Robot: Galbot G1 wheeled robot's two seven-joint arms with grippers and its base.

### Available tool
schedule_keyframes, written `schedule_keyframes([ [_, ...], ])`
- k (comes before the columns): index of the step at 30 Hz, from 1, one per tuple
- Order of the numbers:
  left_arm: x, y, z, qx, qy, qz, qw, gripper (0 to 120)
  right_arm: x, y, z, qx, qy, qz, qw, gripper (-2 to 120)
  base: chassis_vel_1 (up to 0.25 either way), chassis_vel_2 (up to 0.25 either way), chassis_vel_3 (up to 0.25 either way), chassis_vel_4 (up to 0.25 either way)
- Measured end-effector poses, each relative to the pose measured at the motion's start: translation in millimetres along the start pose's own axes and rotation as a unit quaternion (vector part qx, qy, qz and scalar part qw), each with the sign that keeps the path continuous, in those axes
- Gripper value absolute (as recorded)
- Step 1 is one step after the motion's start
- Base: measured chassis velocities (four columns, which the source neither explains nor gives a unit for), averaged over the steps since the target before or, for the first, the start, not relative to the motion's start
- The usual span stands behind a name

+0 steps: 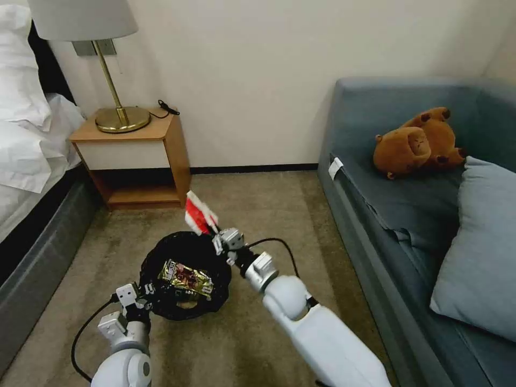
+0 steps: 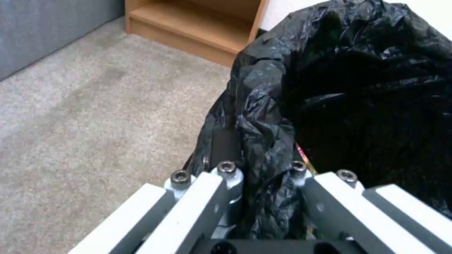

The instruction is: Pick up the trash bin, then pick up the garbage on the floor and place it into the trash bin.

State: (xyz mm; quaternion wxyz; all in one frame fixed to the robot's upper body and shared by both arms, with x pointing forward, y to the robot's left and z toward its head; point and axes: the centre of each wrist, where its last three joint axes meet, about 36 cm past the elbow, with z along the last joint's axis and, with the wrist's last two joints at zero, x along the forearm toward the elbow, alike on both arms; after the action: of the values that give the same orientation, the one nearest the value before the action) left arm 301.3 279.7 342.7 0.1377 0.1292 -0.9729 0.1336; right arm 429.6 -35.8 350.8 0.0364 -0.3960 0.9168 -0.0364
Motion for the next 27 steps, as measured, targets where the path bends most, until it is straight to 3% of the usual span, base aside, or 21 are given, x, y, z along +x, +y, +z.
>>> schedule_keyframes([
  [13,1.4,-9.1,1.8,0.005,0.001,0.005,1.0000,3,19.8,13.3,45.7,0.007,0.038,-0.012,0.999,1,0.000,0.000,0.000,0.000],
  [19,1.5,-10.6,0.8,0.003,-0.001,0.006,1.0000,3,25.0,13.7,55.1,0.014,0.050,-0.015,0.999,17,0.000,0.000,0.000,0.000],
  [20,1.5,-11.1,0.8,0.003,-0.001,0.006,1.0000,3,25.9,13.0,55.4,0.015,0.050,-0.015,0.999,27,0.000,0.000,0.000,0.000],
  [24,1.5,-11.6,1.0,0.002,-0.001,0.007,1.0000,3,26.0,13.0,54.5,0.016,0.050,-0.016,0.999,34,0.000,0.000,0.000,0.000],
  [27,1.7,-11.9,1.0,0.002,0.000,0.007,1.0000,3,25.4,13.1,51.3,0.016,0.048,-0.017,0.999,52,0.000,0.000,0.000,0.000],
])
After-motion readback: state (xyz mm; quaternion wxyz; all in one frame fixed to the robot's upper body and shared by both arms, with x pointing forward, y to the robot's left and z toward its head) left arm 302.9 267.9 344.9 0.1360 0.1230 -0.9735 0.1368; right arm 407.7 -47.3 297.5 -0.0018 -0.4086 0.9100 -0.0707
